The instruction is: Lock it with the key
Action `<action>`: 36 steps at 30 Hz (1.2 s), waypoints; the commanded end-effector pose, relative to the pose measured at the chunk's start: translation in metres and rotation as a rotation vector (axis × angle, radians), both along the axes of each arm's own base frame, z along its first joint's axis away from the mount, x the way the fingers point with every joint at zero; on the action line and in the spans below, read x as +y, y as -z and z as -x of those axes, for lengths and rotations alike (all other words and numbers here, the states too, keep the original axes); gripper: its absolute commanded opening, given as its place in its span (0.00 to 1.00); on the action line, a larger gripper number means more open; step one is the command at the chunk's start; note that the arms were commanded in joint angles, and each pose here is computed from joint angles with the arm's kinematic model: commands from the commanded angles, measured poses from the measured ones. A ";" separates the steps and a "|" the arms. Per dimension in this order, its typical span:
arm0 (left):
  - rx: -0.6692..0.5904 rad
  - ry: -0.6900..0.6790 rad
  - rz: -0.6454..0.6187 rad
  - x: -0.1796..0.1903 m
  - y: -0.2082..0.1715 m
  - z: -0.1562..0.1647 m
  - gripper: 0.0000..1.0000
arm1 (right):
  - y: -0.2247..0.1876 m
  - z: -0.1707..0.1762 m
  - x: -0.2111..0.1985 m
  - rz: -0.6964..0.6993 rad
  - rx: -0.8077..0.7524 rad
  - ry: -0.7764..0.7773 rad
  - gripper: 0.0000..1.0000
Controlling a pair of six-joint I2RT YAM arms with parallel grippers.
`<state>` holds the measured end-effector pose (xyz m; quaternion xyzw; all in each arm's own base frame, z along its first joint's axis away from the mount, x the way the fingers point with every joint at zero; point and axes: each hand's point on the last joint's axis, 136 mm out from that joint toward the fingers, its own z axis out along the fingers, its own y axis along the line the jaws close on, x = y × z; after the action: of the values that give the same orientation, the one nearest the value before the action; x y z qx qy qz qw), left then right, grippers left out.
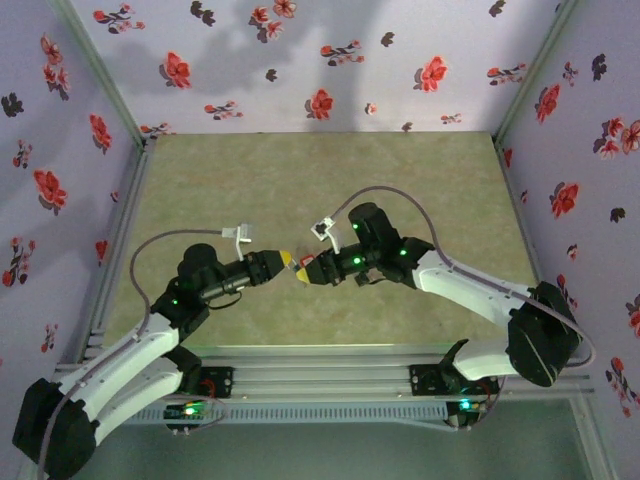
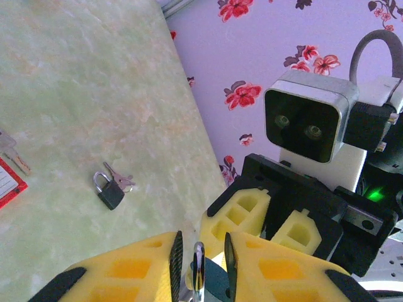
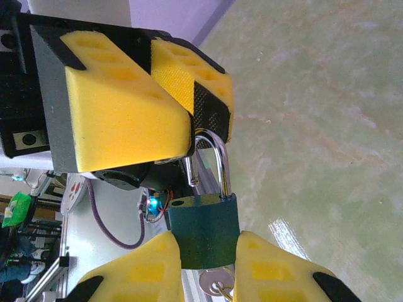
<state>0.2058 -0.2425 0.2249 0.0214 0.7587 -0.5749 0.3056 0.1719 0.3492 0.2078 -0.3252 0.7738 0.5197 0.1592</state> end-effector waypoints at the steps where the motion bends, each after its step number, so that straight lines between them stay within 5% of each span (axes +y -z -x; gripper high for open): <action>1: -0.053 0.004 0.024 0.001 -0.019 0.000 0.28 | -0.009 -0.002 0.005 -0.013 -0.040 -0.012 0.00; 28: -0.042 0.012 -0.004 0.001 -0.009 0.001 0.15 | -0.008 -0.004 0.005 -0.003 -0.045 -0.004 0.00; 36: -0.034 0.000 -0.012 0.002 -0.008 -0.001 0.00 | -0.003 -0.007 0.005 0.020 -0.056 0.015 0.00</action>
<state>0.2060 -0.2411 0.2200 0.0223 0.7650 -0.5674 0.3038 0.1739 0.3484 0.2041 -0.3236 0.7804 0.5105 0.1600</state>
